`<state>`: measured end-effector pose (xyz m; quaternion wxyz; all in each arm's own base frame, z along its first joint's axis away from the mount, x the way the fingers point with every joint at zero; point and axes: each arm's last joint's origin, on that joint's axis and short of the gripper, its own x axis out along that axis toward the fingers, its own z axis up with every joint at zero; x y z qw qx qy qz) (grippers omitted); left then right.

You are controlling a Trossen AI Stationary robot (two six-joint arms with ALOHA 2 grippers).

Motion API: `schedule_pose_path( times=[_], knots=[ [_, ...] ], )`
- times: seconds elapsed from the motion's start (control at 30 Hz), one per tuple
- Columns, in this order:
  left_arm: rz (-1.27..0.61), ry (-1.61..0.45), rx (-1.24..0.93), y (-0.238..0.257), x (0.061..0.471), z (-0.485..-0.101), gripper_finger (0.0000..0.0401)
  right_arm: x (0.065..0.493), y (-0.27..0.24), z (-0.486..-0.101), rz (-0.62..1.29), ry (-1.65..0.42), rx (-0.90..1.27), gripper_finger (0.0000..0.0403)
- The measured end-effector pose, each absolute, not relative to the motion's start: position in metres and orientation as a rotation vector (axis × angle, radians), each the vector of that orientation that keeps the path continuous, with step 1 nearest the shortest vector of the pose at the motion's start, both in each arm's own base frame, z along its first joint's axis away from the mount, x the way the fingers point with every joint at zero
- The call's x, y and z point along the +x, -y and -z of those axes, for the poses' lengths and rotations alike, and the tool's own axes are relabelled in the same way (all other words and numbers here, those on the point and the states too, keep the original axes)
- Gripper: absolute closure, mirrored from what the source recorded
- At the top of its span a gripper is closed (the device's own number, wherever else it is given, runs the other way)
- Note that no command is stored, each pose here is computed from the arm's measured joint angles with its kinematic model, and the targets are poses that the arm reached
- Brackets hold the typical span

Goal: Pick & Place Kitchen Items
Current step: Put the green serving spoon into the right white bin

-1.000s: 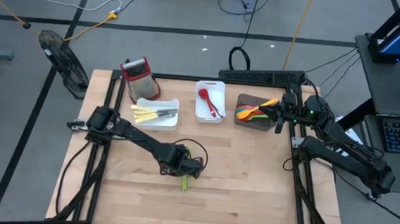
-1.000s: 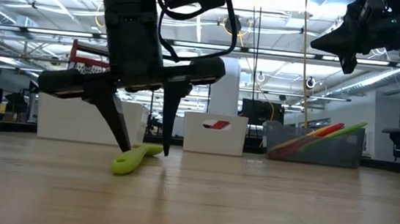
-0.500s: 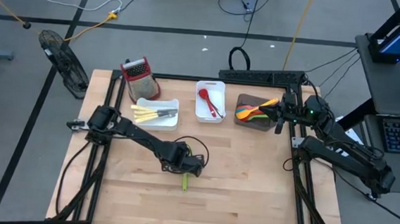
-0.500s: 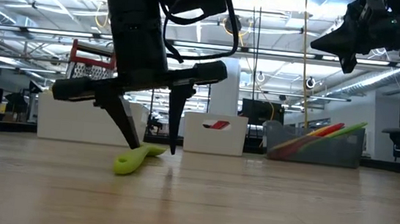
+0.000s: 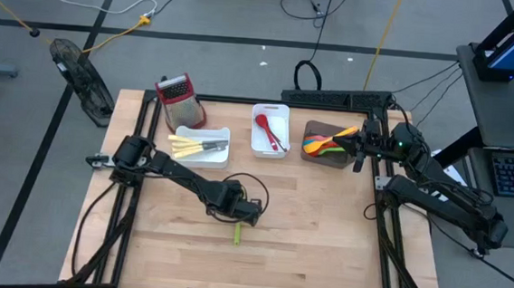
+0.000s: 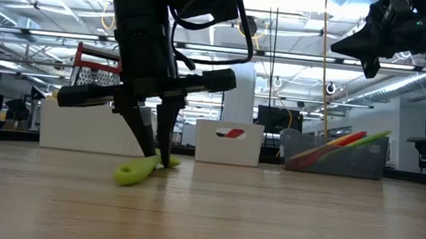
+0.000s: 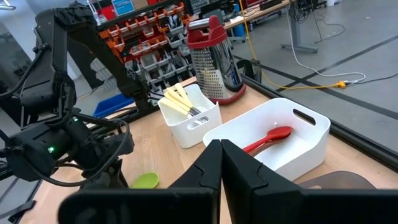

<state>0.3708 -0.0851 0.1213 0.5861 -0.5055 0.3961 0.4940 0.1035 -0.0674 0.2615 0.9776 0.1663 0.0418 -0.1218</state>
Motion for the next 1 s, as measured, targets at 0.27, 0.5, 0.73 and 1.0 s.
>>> schedule_pose_path(
  times=[0.27, 0.5, 0.73, 1.0],
  knots=[
    [-1.081, -0.934, -1.146, 0.088, 0.372, -0.126, 0.0386, 0.103, 0.067, -0.262, 0.246, -0.082, 0.334, 0.0403],
    [-1.017, -0.888, -1.126, 0.085, 0.37, -0.148, 0.0386, 0.103, 0.067, -0.262, 0.246, -0.082, 0.334, 0.0403],
    [-0.894, -0.797, -1.177, 0.078, 0.372, -0.184, 0.0386, 0.103, 0.067, -0.262, 0.246, -0.082, 0.334, 0.0403],
    [-0.685, -0.479, -1.224, 0.039, 0.386, -0.24, 0.0386, 0.103, 0.067, -0.262, 0.245, -0.085, 0.311, 0.0403]
  ],
)
